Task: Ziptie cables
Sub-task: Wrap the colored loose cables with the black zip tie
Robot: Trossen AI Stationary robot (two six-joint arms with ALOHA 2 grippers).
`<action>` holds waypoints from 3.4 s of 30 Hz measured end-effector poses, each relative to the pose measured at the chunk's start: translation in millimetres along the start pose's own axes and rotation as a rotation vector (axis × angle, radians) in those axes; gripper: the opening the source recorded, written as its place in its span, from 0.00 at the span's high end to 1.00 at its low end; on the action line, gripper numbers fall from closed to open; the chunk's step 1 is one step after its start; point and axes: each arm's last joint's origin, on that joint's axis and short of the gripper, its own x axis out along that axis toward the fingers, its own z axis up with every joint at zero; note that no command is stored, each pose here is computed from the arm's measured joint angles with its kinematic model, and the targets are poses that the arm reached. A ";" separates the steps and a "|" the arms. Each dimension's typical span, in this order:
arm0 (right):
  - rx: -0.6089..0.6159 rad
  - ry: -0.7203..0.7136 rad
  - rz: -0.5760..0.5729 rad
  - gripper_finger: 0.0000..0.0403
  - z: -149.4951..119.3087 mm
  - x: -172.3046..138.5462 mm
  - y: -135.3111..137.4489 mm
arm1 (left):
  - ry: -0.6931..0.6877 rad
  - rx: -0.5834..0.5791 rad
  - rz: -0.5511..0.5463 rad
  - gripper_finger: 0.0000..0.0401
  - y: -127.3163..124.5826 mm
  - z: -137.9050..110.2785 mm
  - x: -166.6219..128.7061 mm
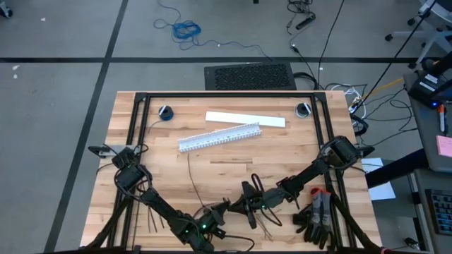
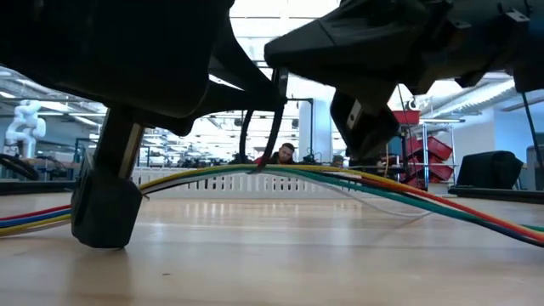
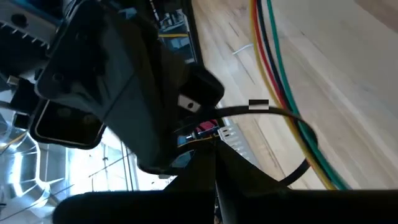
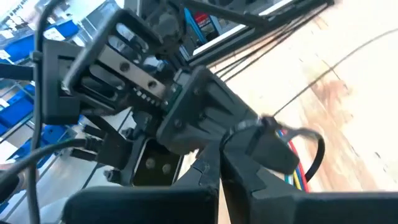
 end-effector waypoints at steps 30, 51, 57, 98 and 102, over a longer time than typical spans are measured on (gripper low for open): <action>-0.046 0.361 0.007 0.57 -33.1 -13.6 7.5 | -0.065 -0.158 -0.008 1.00 5.7 4.8 0.7; -0.269 0.179 0.058 0.66 -8.0 -20.9 29.9 | -0.079 -0.192 -0.017 1.00 3.9 6.2 3.0; -0.272 0.172 0.044 0.73 -4.1 -18.4 24.5 | -0.079 -0.193 -0.017 1.00 3.8 6.3 3.0; -0.274 0.165 0.016 1.00 -8.8 -9.6 12.8 | -0.066 -0.218 -0.016 1.00 5.0 5.0 11.2; -0.326 0.103 -0.043 1.00 -8.8 -12.0 18.2 | -0.074 -0.277 -0.026 0.97 4.0 5.1 11.2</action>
